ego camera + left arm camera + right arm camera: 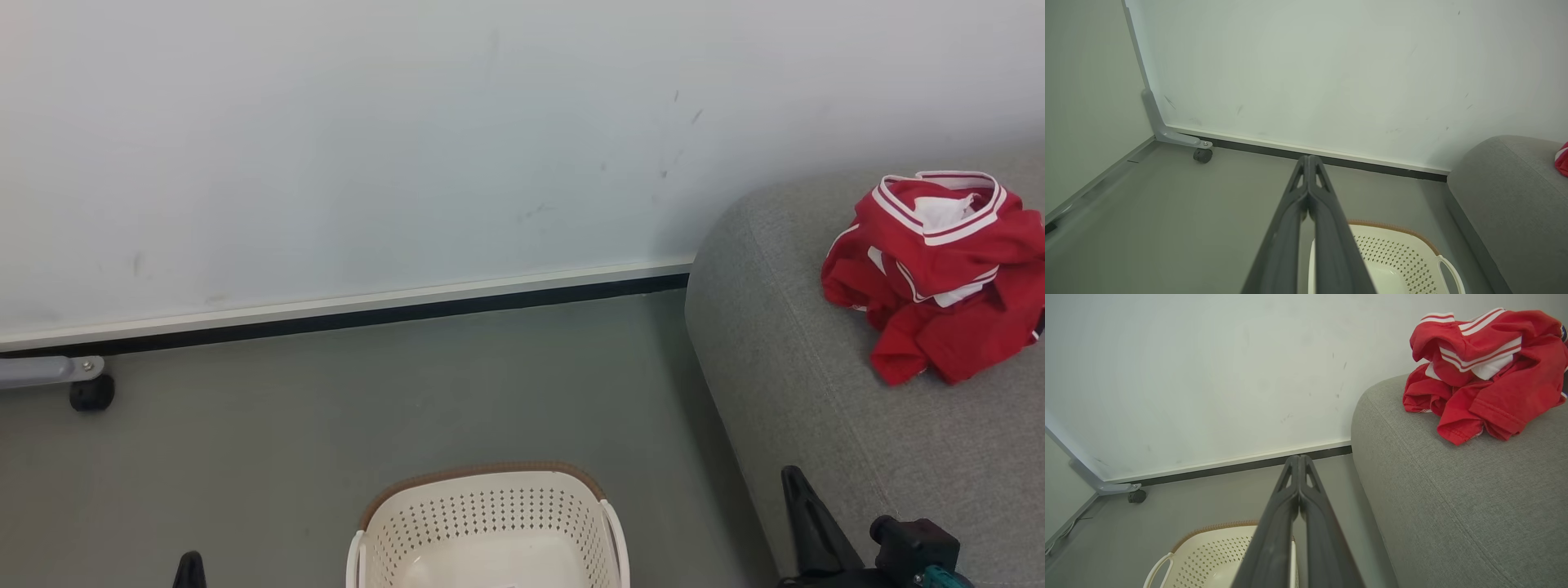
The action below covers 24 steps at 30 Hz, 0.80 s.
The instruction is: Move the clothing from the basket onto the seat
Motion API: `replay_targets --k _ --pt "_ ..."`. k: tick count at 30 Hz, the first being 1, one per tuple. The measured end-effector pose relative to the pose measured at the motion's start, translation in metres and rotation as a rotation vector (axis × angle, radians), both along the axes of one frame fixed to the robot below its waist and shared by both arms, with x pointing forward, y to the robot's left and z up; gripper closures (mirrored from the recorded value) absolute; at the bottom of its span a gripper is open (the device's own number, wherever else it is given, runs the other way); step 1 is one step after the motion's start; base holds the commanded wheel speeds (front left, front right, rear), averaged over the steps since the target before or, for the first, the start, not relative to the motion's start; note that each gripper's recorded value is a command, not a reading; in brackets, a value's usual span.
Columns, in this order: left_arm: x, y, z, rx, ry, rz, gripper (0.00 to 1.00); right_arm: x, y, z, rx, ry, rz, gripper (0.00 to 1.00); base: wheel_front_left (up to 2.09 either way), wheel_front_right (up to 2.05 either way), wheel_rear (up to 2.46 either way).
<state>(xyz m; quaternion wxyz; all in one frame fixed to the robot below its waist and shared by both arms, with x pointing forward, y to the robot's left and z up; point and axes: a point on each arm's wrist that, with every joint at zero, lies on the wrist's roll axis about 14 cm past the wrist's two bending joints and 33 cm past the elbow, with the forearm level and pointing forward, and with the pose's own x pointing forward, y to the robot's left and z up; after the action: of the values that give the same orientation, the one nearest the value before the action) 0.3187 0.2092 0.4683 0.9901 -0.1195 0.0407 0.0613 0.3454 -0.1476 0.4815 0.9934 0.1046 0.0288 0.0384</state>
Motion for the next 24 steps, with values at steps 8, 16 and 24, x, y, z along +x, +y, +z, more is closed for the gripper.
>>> replay_targets --k 8,16,24 --pt "0.004 0.0 -0.003 -0.104 0.014 0.014 1.0 0.004 -0.008 -0.004 0.102 0.041 -0.031 1.0 0.0 0.0 0.0" --pt "0.006 0.001 -0.011 -0.231 0.045 0.037 1.0 0.008 -0.014 -0.007 0.224 0.08 -0.063 1.0 0.0 0.0 0.0" --pt "0.014 0.002 -0.01 -0.348 0.044 0.049 1.0 0.011 -0.02 -0.01 0.342 0.109 -0.09 1.0 0.0 0.0 0.0"
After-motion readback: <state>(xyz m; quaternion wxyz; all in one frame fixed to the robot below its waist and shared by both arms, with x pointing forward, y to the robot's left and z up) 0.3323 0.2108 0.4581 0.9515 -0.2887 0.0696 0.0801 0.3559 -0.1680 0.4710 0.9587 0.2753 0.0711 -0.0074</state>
